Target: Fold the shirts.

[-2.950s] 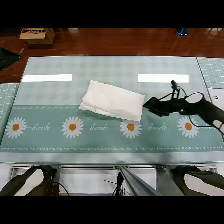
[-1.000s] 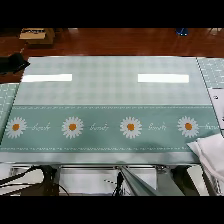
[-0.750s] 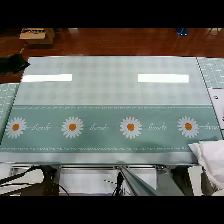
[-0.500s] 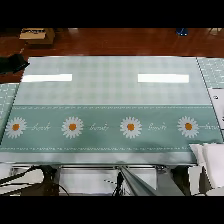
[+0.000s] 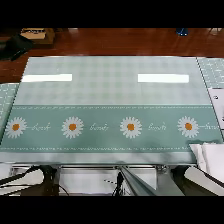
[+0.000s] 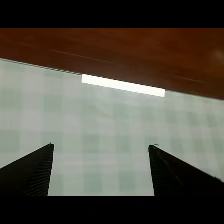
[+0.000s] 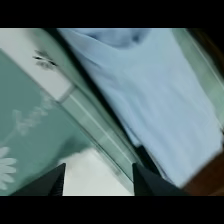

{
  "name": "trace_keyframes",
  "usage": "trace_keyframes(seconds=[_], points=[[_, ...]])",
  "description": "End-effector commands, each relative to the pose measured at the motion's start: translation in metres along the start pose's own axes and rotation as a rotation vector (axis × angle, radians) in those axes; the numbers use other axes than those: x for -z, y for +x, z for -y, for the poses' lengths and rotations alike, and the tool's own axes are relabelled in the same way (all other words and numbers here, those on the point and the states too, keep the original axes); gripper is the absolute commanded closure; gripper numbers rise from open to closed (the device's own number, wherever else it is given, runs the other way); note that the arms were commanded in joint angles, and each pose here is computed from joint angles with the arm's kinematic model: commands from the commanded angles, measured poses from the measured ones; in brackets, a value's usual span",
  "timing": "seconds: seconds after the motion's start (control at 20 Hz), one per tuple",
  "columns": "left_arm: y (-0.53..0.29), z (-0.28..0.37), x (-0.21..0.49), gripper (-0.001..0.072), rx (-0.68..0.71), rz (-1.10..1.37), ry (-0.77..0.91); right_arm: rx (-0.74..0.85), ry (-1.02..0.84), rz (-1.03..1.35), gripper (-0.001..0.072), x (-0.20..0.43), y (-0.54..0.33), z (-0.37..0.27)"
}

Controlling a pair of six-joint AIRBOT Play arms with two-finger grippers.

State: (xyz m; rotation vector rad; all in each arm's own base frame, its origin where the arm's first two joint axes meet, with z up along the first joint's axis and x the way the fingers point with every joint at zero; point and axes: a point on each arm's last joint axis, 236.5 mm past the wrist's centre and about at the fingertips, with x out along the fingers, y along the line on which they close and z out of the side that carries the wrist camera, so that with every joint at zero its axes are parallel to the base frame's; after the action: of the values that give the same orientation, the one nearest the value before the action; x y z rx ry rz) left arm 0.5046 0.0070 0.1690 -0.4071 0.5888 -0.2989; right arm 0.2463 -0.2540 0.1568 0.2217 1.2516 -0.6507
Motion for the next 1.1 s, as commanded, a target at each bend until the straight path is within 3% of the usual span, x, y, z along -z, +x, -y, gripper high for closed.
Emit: trace_keyframes(seconds=[0.0,0.2,0.25,0.35,0.5,1.05], points=[[0.012,0.048,0.04,-0.0013,0.023,-0.194,0.205,-0.272,-0.385,0.113,0.0227,-0.043,0.0,-0.208],[0.018,0.048,0.102,-0.0013,-0.272,-0.45,0.362,-0.528,-0.514,0.262,0.0218,-0.025,-0.034,-0.372],[0.019,0.055,0.114,-0.0013,-0.29,-0.49,0.382,-0.589,-0.534,0.237,0.0217,-0.01,-0.04,-0.394],[0.022,0.073,0.132,-0.0013,-0.265,-0.538,0.41,-0.701,-0.544,0.178,0.012,0.014,-0.051,-0.421],[0.025,0.083,0.14,-0.0013,-0.246,-0.557,0.43,-0.757,-0.536,0.14,0.0123,0.025,-0.059,-0.429],[0.027,0.083,0.142,-0.0013,-0.246,-0.561,0.43,-0.696,-0.601,0.051,0.0124,0.044,-0.047,-0.412]])
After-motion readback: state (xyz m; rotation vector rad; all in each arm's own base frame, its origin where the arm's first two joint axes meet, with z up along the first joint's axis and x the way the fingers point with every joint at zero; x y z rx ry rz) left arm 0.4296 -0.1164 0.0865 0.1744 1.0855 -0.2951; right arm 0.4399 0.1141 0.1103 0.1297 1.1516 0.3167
